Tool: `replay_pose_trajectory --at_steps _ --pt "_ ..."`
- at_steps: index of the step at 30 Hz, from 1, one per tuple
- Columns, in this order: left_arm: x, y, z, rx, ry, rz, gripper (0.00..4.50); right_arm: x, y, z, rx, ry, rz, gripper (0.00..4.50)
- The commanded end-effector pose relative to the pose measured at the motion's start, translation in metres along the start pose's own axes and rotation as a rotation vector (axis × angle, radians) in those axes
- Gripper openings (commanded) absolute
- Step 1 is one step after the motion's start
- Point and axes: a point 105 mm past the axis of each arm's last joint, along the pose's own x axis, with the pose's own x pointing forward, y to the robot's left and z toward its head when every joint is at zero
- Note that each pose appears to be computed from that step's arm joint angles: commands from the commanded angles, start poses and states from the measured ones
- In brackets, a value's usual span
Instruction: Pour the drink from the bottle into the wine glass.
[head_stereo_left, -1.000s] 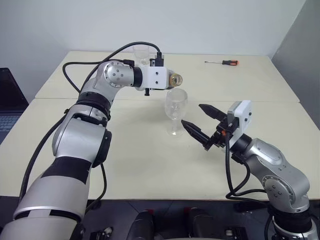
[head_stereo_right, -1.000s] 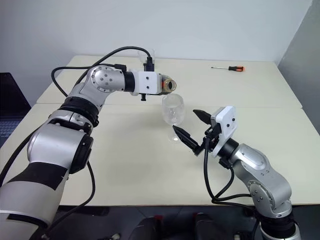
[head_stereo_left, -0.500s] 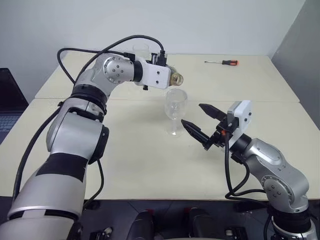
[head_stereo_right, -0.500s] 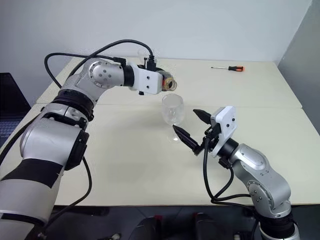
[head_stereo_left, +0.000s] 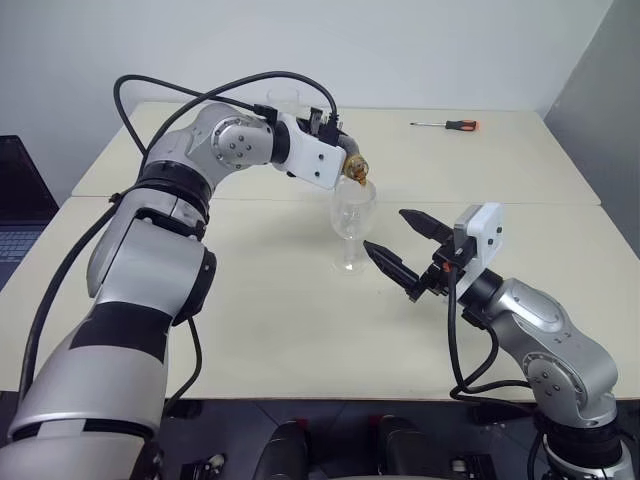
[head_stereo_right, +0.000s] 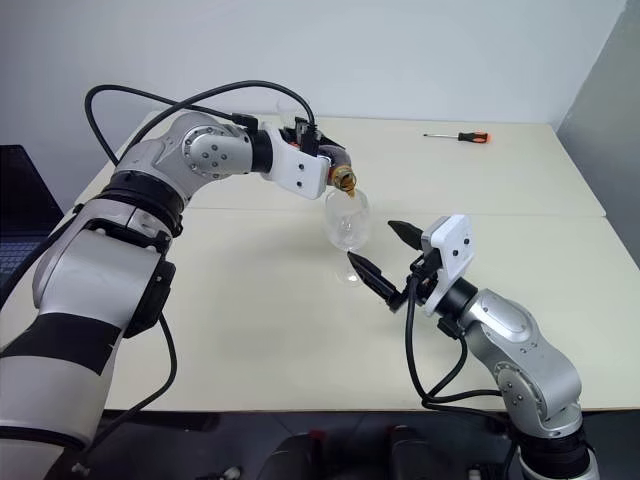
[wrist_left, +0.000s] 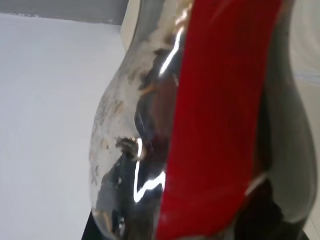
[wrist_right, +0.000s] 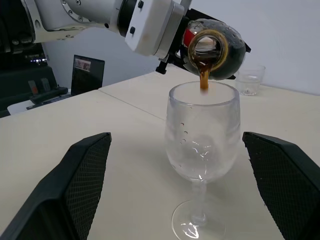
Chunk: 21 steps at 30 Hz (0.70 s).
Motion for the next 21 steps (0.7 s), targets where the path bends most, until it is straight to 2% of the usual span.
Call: replay_pose_trajectory --at_steps 1,21 --pt "-0.0096 0.0272 0.0011 0.080 0.014 0.071 1.42 -0.0002 0.0039 0.0091 -0.020 -0.042 0.016 4.50" --pt "-0.0116 0.0318 -0.0007 0.150 0.037 0.085 1.42 0.0011 0.0020 0.0083 -0.018 -0.039 0.015 4.50"
